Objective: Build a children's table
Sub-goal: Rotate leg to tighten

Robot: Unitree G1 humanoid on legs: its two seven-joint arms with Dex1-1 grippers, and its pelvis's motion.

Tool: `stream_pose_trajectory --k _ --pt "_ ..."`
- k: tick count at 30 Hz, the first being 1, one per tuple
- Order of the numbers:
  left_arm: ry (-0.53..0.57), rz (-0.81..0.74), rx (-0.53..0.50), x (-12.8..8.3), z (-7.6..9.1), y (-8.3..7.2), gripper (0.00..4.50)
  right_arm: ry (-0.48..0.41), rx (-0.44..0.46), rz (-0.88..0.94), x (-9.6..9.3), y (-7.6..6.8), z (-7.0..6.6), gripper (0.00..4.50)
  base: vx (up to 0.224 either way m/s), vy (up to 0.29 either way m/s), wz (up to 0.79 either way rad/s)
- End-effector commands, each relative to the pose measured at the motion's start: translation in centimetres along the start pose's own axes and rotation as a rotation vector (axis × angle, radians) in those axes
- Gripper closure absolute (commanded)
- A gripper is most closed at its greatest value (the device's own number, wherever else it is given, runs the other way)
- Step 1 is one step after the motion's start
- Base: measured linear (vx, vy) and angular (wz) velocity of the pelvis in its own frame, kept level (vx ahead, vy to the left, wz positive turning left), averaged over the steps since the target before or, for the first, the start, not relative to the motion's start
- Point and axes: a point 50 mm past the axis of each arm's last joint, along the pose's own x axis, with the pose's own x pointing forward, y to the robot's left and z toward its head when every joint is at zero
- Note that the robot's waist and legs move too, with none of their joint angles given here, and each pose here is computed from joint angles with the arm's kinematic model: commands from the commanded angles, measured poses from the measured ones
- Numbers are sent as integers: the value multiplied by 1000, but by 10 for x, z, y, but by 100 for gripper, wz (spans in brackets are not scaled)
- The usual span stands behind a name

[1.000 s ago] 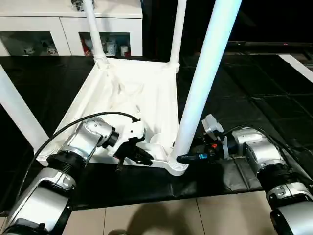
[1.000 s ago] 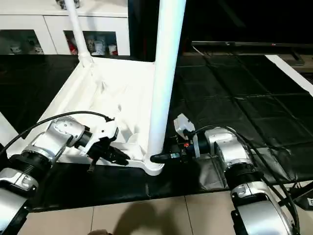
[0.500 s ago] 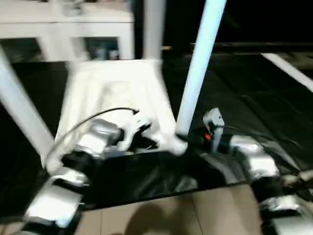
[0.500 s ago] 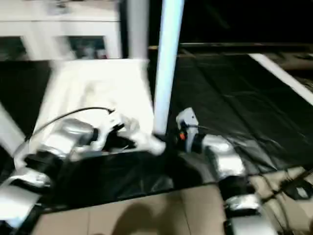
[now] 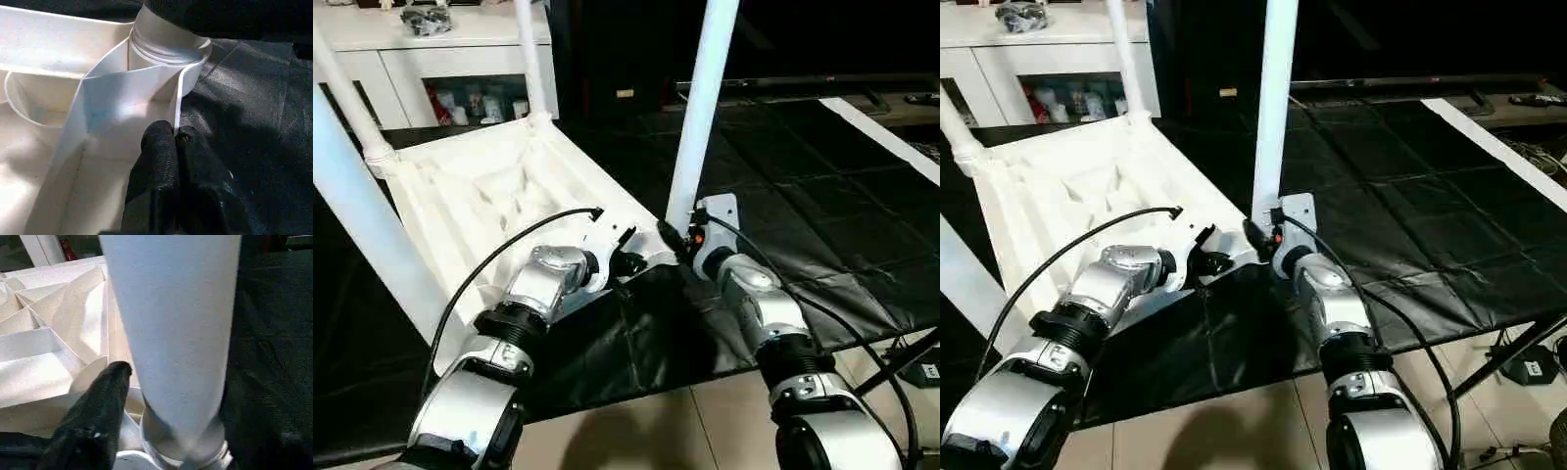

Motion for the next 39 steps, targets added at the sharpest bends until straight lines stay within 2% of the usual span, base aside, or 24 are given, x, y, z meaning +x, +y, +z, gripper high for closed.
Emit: stream_pose_trajectory --k 1,3,7,10,12,13,19,20,24,28,31,39 --pt "-72 -8 61 4 29 -7 450 125 57 153 6 40 -31 115 0 0 0" --pt "-49 -24 85 -1 24 -2 450 113 3 191 2 33 -30 103 0 0 0" --pt "-28 -76 111 -6 18 0 450 97 -44 254 -8 21 -29 57 0 0 0" --pt "1 -151 130 -14 10 2 450 83 -60 344 -23 6 -25 34 0 0 0" --pt "31 -246 174 -24 3 3 450 79 -80 431 -39 -15 -16 23 0 0 0" --pt "32 -259 184 -25 2 3 450 79 -80 441 -41 -17 -15 4 0 0 0" --pt "74 -402 248 -40 -5 6 450 115 -164 591 -60 -36 -2 4 0 0 0" --pt "74 -402 248 -40 -5 6 450 115 -164 591 -60 -36 -2 4 0 0 0" --pt "91 -556 318 -53 -3 5 450 164 -269 755 -66 -39 7 4 0 0 0" --pt "124 -611 344 -55 -4 3 450 170 -289 815 -66 -39 12 4 0 0 0" --pt "164 -658 383 -56 -7 0 450 187 -273 880 -64 -37 14 4 0 0 0" --pt "175 -704 406 -57 -6 -3 450 233 -241 1000 -65 -32 13 79 0 0 0"
